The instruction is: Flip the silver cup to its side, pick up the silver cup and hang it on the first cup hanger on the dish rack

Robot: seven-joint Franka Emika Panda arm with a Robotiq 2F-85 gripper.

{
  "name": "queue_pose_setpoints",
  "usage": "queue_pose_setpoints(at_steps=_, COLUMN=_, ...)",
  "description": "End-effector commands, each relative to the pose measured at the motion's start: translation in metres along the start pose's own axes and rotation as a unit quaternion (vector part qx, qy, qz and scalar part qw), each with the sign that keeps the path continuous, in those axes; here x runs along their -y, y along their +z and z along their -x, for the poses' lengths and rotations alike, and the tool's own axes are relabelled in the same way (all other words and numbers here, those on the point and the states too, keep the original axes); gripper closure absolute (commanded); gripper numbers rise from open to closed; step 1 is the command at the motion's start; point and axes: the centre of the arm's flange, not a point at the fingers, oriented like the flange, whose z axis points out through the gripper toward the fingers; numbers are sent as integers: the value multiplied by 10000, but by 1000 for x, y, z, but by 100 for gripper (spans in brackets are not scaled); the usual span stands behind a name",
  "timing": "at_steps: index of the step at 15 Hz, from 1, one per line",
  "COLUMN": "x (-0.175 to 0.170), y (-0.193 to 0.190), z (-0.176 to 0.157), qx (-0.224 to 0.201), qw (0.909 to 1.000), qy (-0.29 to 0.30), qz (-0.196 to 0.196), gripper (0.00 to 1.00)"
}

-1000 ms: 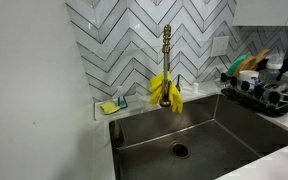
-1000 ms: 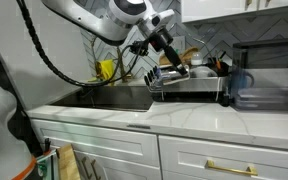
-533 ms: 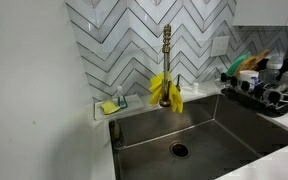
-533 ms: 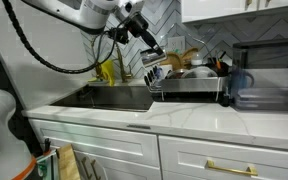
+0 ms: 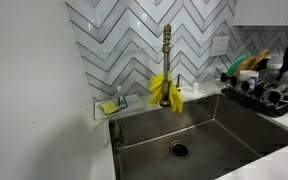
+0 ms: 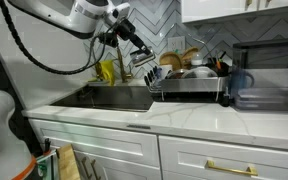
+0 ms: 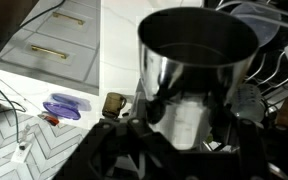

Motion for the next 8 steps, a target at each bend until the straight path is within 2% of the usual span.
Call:
queue_pose_setpoints(at_steps=1, x=-1, y=1, z=-1, qx=1, qw=10000, qy=6, qz=6, gripper=34)
queue_pose_setpoints(at_steps=2, x=1, y=-1, z=3, qx=-44, qw=10000, qy=-51, qz=-34, gripper=59)
queue_pose_setpoints(at_steps=8, x=25, y=-25, z=36, qx=-795, qw=9956, qy=-340, qz=-352, gripper=59)
